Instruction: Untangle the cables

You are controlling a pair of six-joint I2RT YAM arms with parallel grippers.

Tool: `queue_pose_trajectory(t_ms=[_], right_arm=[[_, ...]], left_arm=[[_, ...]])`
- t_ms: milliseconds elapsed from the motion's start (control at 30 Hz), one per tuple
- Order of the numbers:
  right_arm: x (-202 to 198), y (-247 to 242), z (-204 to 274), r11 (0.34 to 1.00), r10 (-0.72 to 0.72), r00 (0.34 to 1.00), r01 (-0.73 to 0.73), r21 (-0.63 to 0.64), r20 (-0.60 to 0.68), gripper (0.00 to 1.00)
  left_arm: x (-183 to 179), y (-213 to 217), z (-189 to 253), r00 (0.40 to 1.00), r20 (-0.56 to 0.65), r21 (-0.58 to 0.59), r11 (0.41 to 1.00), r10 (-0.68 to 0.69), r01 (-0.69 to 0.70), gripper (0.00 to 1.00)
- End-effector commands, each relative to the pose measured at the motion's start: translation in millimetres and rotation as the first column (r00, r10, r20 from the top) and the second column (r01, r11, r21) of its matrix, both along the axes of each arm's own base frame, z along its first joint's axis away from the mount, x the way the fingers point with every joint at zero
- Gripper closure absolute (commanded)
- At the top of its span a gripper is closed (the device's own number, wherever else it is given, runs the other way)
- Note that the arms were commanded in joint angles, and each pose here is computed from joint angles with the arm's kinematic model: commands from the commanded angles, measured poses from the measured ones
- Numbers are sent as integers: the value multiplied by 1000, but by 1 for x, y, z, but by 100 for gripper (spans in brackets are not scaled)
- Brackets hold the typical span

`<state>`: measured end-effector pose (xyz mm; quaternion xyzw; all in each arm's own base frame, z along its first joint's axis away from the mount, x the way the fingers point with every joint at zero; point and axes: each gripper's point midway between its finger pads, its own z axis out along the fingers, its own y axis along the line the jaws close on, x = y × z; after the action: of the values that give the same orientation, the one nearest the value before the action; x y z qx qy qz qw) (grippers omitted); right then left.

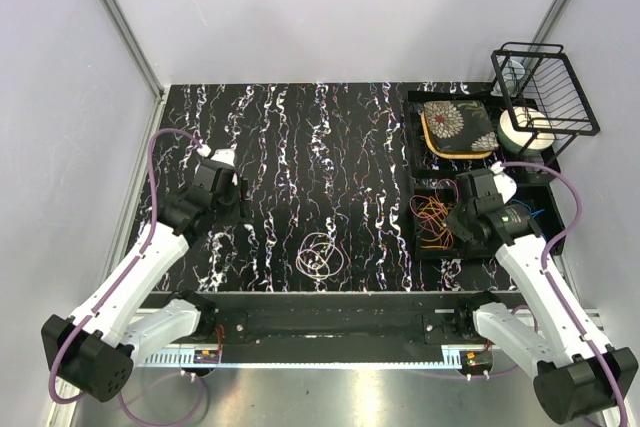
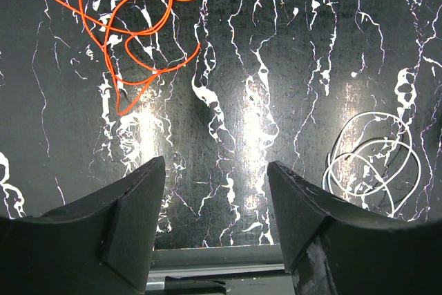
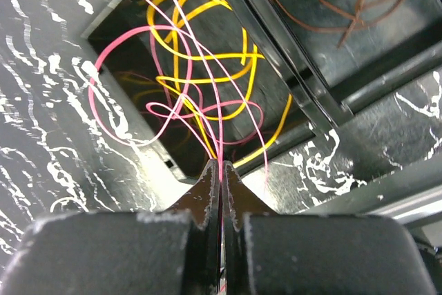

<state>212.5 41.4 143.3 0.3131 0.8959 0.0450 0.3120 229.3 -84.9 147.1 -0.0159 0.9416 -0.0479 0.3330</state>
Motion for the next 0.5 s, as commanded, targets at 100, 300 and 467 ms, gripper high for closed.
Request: queue_pose_trajectory(t_ms=[100,300,467], right_arm=[[10,-3,-14,995,-95,995,95,5,-33,100],[36,-11,-27,989,-120,992,116,-88,-46,100],[50,-16,-42,983,-105,992,94,-156,-68,100]], left_arm=[[8,-3,11,998,59,-17,1000,2,-1,36],[8,-2,11,998,62,-10,1000,4,-3,36],[9,-1,9,999,54,-5,1000,6,-6,36]])
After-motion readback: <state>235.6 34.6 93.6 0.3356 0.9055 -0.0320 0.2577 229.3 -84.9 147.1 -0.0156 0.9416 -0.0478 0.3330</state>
